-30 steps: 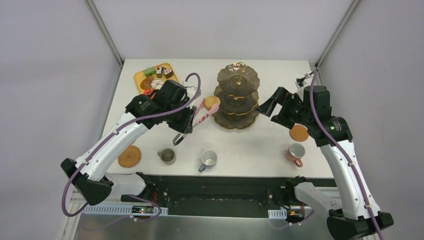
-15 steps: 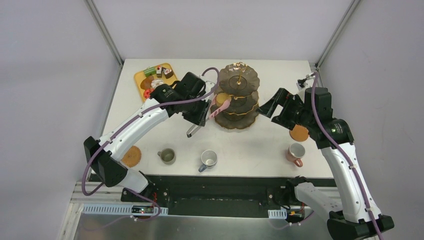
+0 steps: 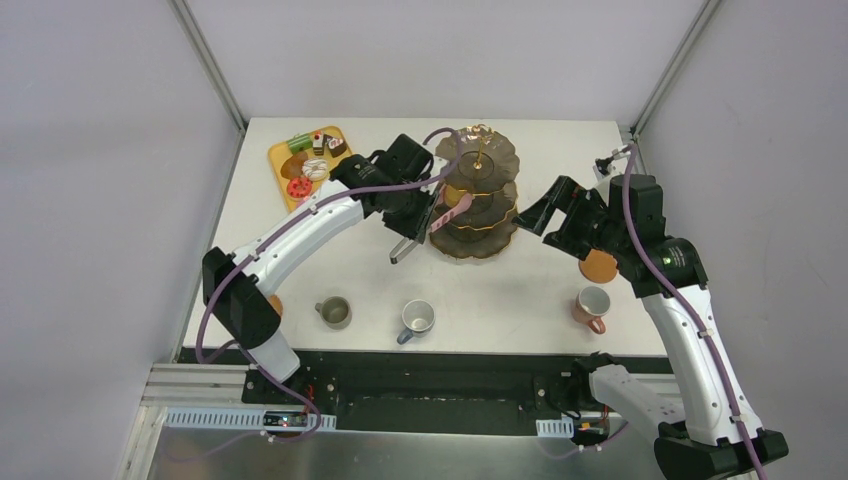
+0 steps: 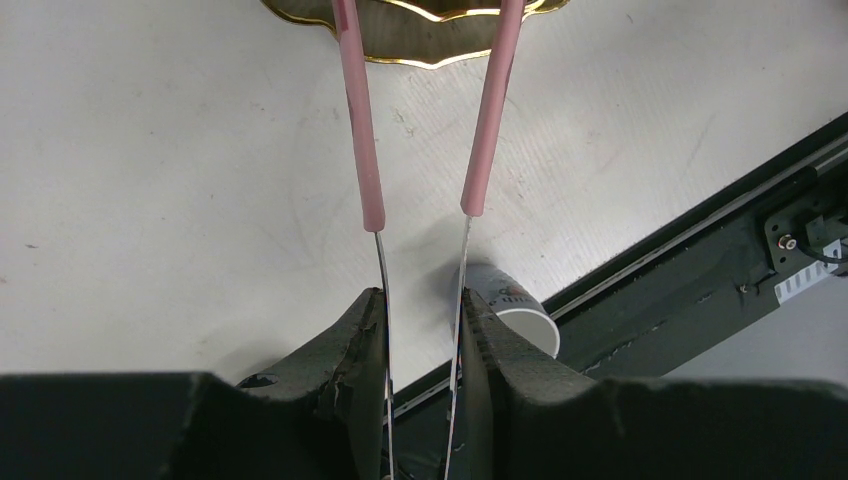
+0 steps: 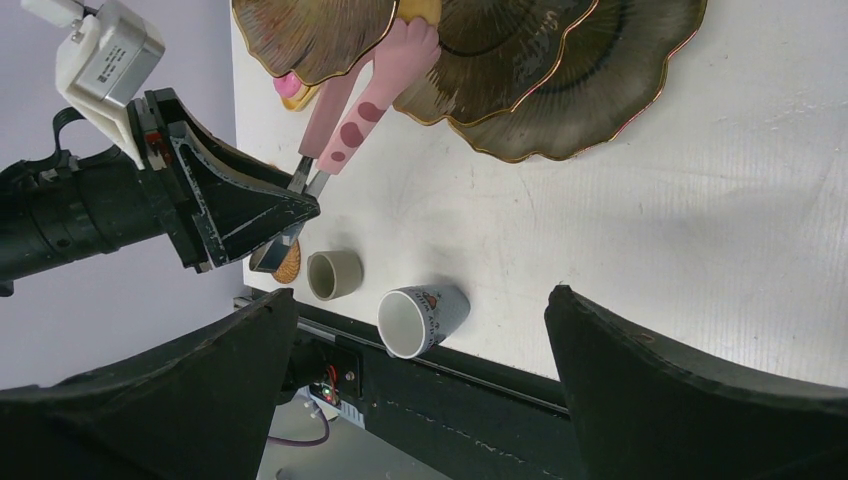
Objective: Serve the afternoon tea
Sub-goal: Place the desert on the desert table.
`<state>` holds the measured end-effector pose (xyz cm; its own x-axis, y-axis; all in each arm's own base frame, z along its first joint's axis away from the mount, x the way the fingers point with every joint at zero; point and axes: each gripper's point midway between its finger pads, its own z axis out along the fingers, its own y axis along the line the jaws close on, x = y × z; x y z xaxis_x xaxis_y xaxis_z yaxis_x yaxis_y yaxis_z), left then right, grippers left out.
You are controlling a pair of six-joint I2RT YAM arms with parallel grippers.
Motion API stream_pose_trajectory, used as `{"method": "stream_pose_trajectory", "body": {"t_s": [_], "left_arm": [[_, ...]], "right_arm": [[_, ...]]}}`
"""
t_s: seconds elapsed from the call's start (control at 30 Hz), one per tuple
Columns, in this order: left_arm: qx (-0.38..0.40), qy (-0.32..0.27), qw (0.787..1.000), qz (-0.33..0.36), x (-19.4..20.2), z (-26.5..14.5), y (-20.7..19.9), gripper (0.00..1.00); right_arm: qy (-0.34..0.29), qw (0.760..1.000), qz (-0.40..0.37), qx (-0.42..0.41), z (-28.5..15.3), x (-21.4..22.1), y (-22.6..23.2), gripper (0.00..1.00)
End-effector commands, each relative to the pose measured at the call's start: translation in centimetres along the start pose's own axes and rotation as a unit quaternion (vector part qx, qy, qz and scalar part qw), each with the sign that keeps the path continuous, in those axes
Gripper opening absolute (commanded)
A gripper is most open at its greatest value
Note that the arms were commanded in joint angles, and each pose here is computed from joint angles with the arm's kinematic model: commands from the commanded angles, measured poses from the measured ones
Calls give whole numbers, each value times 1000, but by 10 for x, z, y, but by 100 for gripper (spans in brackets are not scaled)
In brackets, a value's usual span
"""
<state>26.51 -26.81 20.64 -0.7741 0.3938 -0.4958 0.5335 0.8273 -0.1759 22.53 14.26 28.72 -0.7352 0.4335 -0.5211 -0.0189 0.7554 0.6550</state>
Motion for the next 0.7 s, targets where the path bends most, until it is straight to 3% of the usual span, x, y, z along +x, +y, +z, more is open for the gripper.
{"method": "stream_pose_trajectory", "body": {"t_s": [0.0, 0.67], "left_arm": [[-6, -25, 1000, 13, -19, -6, -2, 7], [4, -4, 1000, 0, -4, 0, -4, 26]], "right_arm": [[-15, 1000, -3, -4, -2, -7, 4, 99], [-15, 1000, -4, -3, 1, -7, 3, 99]]}}
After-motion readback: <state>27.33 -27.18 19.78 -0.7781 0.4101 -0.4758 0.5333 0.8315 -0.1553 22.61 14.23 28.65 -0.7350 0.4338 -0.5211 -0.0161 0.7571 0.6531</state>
